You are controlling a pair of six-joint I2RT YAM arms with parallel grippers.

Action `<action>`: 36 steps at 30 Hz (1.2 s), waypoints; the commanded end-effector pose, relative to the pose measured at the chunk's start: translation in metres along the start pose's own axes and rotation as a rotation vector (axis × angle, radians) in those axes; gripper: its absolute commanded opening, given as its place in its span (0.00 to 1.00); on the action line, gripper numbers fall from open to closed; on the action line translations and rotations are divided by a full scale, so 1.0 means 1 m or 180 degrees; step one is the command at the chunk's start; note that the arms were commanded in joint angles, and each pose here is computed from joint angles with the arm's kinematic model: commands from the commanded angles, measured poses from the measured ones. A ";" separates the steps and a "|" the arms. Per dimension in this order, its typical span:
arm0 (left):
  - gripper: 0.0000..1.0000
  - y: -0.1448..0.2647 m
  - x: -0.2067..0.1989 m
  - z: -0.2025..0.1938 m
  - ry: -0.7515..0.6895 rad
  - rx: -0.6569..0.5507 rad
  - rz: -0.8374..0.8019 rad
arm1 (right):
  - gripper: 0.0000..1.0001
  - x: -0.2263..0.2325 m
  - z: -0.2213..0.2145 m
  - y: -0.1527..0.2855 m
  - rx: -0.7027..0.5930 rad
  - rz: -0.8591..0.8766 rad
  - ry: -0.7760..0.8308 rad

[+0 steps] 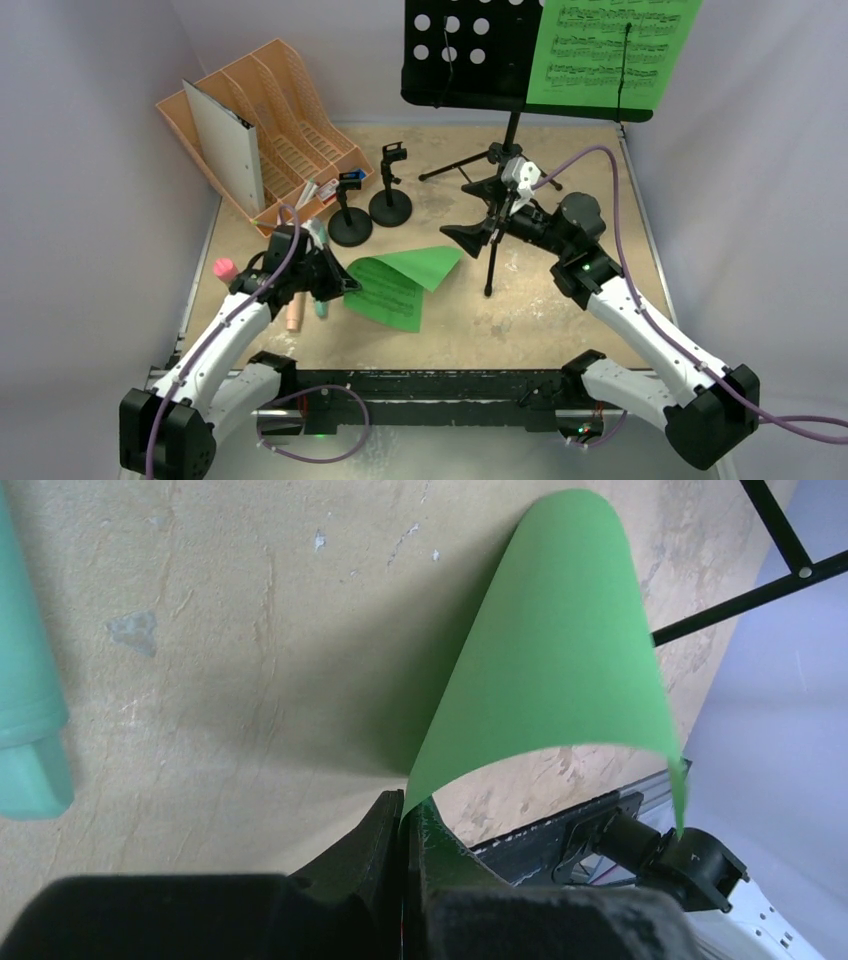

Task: Pack up the instrument practice props
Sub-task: Place the sheet music at the center of the board.

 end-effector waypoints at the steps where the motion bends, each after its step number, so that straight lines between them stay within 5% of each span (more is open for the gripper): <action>1: 0.00 -0.005 -0.007 0.002 0.0038 0.0014 -0.0181 | 0.99 0.002 0.005 -0.002 -0.0135 0.0013 0.0130; 9: 0.00 -0.018 0.012 -0.014 0.0200 0.0227 -0.0127 | 0.98 0.002 -0.002 -0.004 -0.0112 0.0000 0.0114; 27: 0.00 -0.048 0.014 -0.044 -0.0359 0.0590 0.0228 | 0.98 0.002 -0.007 -0.005 -0.0101 0.0009 0.0115; 36: 0.00 -0.054 0.018 -0.043 -0.0272 0.0465 0.0189 | 0.98 0.001 -0.004 -0.002 -0.0113 -0.0046 0.0130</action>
Point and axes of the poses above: each gripper's point midway between its finger pads, its own y axis back along the fingers, its own x axis along the line the jaws close on, z = x × y, the point moved 3 cm from there along y, back along the fingers, and after that the axes turned 8 degrees about y, right-handed, at the moved point
